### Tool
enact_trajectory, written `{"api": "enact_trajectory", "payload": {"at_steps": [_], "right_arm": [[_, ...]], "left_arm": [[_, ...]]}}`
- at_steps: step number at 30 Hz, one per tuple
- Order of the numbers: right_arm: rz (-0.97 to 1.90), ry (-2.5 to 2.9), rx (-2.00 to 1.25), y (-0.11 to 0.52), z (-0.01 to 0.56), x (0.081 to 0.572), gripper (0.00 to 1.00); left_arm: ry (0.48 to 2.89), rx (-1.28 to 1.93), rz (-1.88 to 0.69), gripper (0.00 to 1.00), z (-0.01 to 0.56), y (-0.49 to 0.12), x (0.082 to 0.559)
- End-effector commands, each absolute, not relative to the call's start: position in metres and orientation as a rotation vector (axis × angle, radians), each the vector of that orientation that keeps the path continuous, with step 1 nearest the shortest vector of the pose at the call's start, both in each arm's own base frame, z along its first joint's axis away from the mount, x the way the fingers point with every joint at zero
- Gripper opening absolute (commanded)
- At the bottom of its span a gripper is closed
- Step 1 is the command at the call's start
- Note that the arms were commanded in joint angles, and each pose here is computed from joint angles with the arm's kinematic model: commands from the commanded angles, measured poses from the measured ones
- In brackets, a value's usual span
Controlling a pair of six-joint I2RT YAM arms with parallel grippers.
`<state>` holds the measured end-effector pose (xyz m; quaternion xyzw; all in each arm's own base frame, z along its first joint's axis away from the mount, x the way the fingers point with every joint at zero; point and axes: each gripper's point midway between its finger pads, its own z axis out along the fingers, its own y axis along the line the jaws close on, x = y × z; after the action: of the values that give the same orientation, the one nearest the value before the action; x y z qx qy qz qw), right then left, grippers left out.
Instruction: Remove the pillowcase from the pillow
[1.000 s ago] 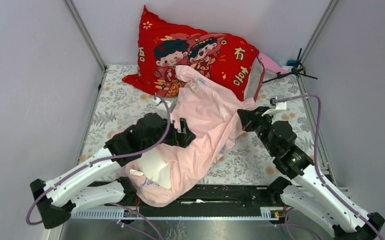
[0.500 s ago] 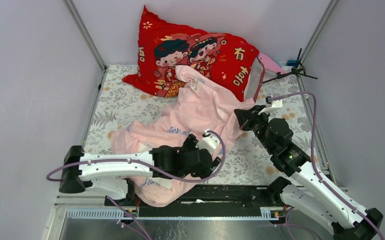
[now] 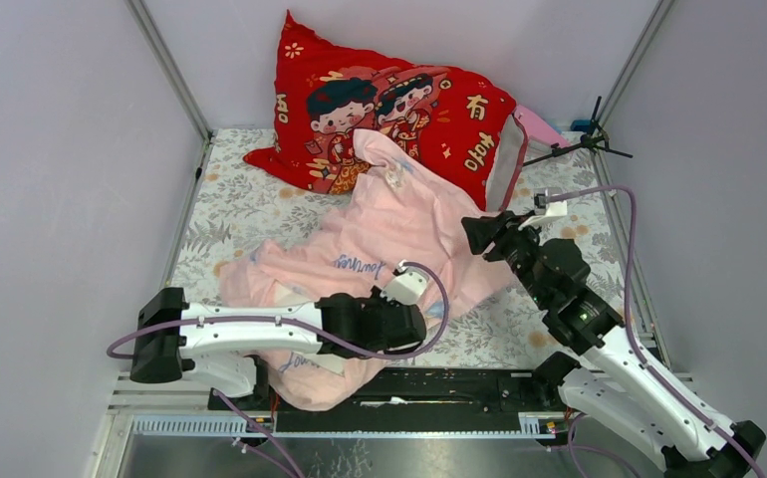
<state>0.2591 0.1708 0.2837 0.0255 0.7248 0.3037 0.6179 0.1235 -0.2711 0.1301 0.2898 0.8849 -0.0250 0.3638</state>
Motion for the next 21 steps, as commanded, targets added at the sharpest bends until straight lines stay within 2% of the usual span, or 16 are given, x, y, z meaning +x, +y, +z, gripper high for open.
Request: {"api": "enact_trajectory", "payload": {"at_steps": [1, 2, 4, 10, 12, 13, 15, 16, 18, 21], "right_arm": [[0.705, 1.572, 0.085, 0.158, 0.309, 0.253, 0.68], [0.695, 1.575, 0.095, 0.155, 0.307, 0.251, 0.74], [0.674, 1.575, 0.112, 0.147, 0.305, 0.248, 0.80], [0.617, 1.533, 0.141, 0.125, 0.317, 0.239, 0.85], [0.592, 1.558, 0.134, 0.122, 0.312, 0.237, 0.85], [0.587, 1.563, 0.130, 0.122, 0.311, 0.237, 0.85], [0.584, 1.584, 0.115, 0.125, 0.305, 0.239, 0.88], [0.583, 1.606, 0.105, 0.129, 0.299, 0.241, 0.90], [0.593, 1.655, 0.073, 0.140, 0.287, 0.245, 0.94], [0.629, 1.754, -0.008, 0.164, 0.266, 0.251, 0.99]], "left_arm": [[2.194, 0.661, -0.207, 0.00, 0.165, -0.294, 0.140], [2.179, 0.669, -0.276, 0.00, 0.171, -0.303, 0.140], [2.136, 0.697, -0.419, 0.00, 0.182, -0.323, 0.140], [1.969, 0.915, -0.707, 0.00, 0.214, -0.388, 0.124], [1.962, 1.018, -0.756, 0.13, 0.213, -0.401, 0.113], [1.973, 1.019, -0.753, 0.26, 0.211, -0.402, 0.112], [2.018, 0.941, -0.687, 0.64, 0.205, -0.393, 0.122], [2.040, 0.879, -0.645, 0.73, 0.203, -0.383, 0.128], [2.089, 0.746, -0.564, 0.84, 0.198, -0.357, 0.142], [2.169, 0.519, -0.578, 0.87, 0.200, -0.312, 0.161]]}}
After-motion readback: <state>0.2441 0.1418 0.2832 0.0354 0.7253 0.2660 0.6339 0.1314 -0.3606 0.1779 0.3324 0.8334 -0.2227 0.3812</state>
